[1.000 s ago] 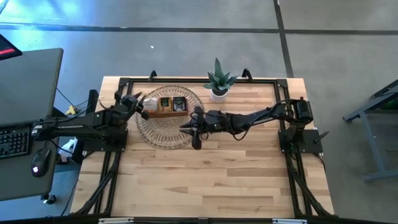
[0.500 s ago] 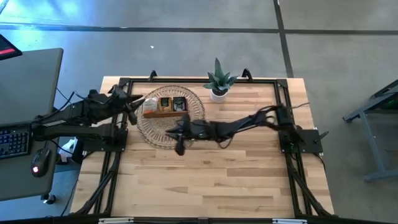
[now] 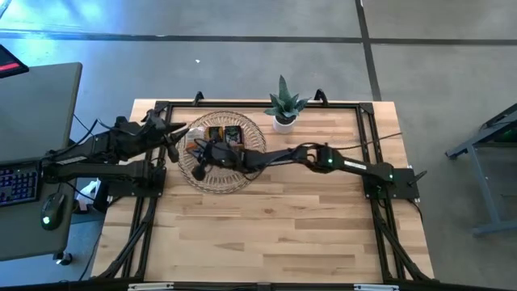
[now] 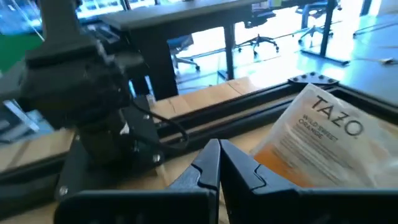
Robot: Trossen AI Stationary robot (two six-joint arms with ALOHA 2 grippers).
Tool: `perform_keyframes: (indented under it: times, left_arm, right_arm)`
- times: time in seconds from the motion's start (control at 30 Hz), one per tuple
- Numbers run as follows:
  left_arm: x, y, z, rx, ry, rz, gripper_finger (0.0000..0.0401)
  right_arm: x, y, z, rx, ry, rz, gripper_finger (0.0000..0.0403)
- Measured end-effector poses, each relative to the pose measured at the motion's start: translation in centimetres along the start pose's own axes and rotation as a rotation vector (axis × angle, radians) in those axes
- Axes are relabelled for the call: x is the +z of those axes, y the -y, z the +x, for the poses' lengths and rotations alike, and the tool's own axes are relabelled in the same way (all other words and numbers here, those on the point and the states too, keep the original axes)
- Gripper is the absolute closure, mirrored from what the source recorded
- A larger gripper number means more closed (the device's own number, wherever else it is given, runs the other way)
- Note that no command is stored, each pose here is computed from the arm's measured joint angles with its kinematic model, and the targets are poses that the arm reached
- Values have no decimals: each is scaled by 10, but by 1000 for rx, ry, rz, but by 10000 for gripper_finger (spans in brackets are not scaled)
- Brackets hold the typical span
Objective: Pick & Place Tea
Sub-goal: Put the white tea bag into the left section of the wooden organizer, then return to Home Position
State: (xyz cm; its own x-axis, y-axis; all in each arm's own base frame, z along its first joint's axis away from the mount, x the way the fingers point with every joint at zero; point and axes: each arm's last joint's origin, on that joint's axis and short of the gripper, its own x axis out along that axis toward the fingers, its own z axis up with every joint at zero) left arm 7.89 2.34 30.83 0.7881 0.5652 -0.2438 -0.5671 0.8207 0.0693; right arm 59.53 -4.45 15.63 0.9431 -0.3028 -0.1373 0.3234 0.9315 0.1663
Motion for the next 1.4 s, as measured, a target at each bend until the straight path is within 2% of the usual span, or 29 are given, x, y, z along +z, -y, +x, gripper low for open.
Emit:
perform_keyframes:
  times: [0.2, 0.3, 0.47, 0.63, 0.8, 0.93, 1.1, 1.23, 1.3, 1.4]
  left_arm:
    - [3, 0, 0, -1, 24, 25, 306]
    - [2, 0, 0, -1, 24, 25, 306]
    - [3, 0, 0, -1, 24, 25, 306]
    - [2, 0, 0, -1, 24, 25, 306]
    - [2, 0, 0, -1, 22, 26, 306]
    - [1, 0, 0, 0, 12, 31, 306]
    - [0, 0, 0, 1, 3, 36, 306]
    - [-1, 0, -1, -15, -6, 33, 307]
    - [-1, 0, -3, -63, 2, 21, 307]
    - [-1, -1, -12, -185, 44, -15, 307]
  right_arm:
    - [-12, 24, 21, 20, 22, 116, 401]
    - [-25, 37, 22, -44, -6, 144, 401]
    - [-25, 48, 24, -94, 6, 168, 402]
    - [-19, 47, 24, -126, 47, 171, 402]
    - [-16, 31, 22, -17, 76, 130, 402]
    - [-10, 16, 17, 11, 109, 76, 402]
    - [20, -3, 5, -19, 70, -86, 402]
    - [78, -22, -27, -35, -32, -206, 402]
    - [109, -33, -48, -34, -63, -269, 403]
    - [136, -46, -77, -130, -132, -361, 403]
